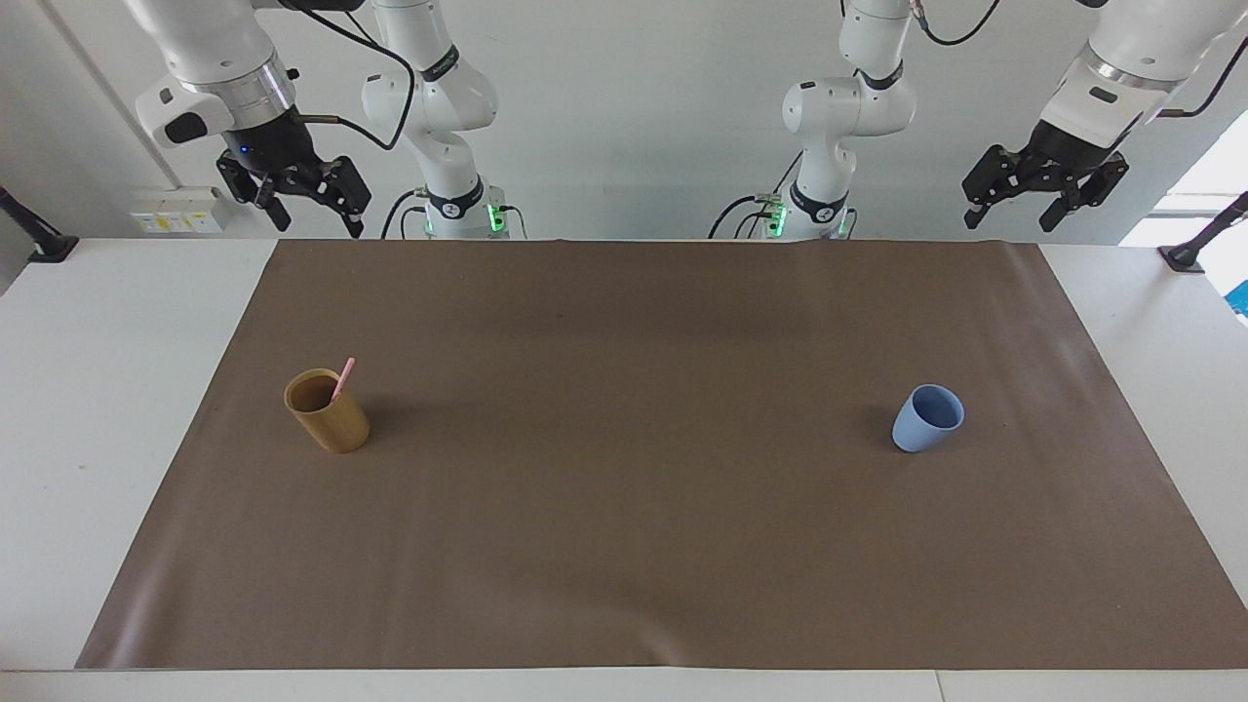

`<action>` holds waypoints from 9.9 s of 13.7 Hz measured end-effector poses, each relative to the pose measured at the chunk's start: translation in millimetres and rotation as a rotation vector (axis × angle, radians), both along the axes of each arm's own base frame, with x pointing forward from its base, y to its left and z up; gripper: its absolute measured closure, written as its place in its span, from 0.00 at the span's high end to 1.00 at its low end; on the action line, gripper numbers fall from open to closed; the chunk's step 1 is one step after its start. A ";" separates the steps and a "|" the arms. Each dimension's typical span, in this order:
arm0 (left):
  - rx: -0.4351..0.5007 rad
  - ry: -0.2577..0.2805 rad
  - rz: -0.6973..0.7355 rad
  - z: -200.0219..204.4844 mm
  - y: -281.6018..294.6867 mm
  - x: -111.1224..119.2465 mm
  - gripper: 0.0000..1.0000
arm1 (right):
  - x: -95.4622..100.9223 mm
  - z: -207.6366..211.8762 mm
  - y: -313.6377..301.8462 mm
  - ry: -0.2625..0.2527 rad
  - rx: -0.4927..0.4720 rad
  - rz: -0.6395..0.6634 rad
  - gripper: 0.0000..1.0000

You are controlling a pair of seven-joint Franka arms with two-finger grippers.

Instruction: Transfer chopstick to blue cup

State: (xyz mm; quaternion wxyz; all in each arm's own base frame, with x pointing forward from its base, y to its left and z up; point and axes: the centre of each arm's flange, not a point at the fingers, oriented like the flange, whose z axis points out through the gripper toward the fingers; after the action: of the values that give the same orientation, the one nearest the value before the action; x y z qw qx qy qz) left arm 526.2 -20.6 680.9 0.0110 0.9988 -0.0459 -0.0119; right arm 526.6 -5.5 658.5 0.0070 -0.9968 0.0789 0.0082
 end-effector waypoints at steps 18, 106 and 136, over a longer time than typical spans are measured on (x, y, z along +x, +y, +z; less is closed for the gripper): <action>0.001 0.006 -0.011 -2.1 -5.8 -0.3 1.00 | 0.0 0.0 0.0 0.000 0.000 0.000 1.00; -0.074 -0.094 -0.001 -277.4 -370.7 -61.7 0.04 | 0.0 0.0 0.0 0.000 0.000 0.000 1.00; -0.002 -0.060 0.010 -45.1 -73.2 -1.9 1.00 | 4.1 -1.7 0.9 -0.031 0.000 0.202 1.00</action>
State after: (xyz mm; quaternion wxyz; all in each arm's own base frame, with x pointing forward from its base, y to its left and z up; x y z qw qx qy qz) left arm 524.3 -93.8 635.8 0.0106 0.9989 -0.0411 0.0180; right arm 530.7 -4.7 656.7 0.0073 -0.9997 -0.0222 -0.0065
